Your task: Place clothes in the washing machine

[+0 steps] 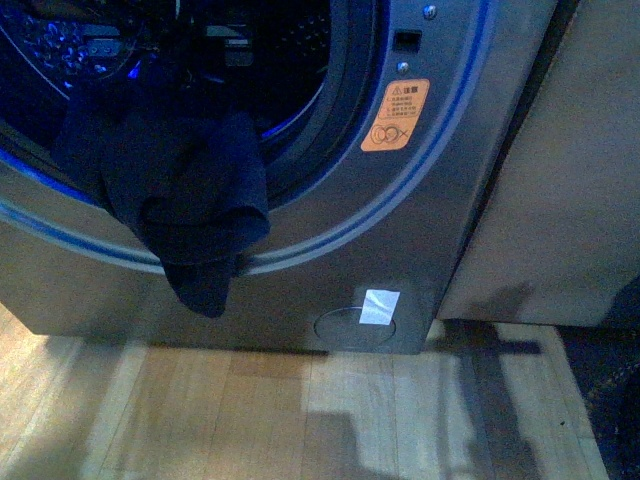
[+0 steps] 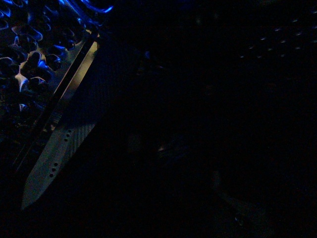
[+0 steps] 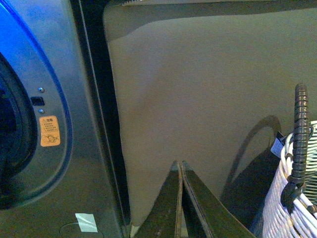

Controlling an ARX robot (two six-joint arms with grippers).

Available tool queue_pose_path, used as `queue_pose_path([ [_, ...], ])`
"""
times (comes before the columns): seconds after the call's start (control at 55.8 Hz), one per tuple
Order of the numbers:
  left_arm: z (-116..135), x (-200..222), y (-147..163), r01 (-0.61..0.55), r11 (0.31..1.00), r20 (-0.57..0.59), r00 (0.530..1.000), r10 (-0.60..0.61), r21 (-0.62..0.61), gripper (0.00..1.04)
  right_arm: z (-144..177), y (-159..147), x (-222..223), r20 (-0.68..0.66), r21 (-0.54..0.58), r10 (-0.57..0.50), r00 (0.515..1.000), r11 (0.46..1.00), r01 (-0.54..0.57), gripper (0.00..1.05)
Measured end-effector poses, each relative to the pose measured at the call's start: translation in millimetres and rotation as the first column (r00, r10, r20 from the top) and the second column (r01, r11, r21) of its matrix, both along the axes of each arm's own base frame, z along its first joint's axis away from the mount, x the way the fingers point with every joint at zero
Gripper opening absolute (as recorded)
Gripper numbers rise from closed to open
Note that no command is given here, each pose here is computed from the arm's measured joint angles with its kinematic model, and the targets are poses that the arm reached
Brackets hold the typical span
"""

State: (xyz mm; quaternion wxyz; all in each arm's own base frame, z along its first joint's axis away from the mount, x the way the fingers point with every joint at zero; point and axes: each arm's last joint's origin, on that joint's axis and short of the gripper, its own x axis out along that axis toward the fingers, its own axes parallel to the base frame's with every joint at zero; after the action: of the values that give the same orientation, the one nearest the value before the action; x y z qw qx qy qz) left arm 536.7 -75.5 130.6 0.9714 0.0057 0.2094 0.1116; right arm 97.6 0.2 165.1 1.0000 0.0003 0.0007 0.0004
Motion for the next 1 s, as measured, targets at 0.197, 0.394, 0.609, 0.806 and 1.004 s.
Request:
queue_pose_path([
  [0.197, 24, -42, 2, 0.061, 0.998, -0.012, 0.998, -0.061, -0.012, 0.98, 0, 0, 0, 0.0, 0.0, 0.0, 1.0, 1.0, 0.0, 0.02],
  [0.394, 16, -105, 2, 0.188, 0.982, -0.043, 0.981, -0.187, 0.005, 0.98, 0, 0, 0, 0.0, 0.0, 0.0, 1.0, 1.0, 0.0, 0.02],
  [0.609, 39, -175, 2, 0.358, 0.933, 0.076, 0.932, -0.354, -0.042, 0.98, 0, 0, 0, 0.0, 0.0, 0.0, 1.0, 1.0, 0.0, 0.02],
  [0.806, 71, -265, 8, 0.372, 0.928, 0.311, 0.884, -0.35, -0.015, 0.89, 0, 0, 0, 0.0, 0.0, 0.0, 1.0, 1.0, 0.0, 0.02],
  [1.004, 74, -315, 34, 0.223, 0.975, 0.426, 0.88, -0.21, 0.019, 0.57, 0, 0, 0, 0.0, 0.0, 0.0, 1.0, 1.0, 0.0, 0.02],
])
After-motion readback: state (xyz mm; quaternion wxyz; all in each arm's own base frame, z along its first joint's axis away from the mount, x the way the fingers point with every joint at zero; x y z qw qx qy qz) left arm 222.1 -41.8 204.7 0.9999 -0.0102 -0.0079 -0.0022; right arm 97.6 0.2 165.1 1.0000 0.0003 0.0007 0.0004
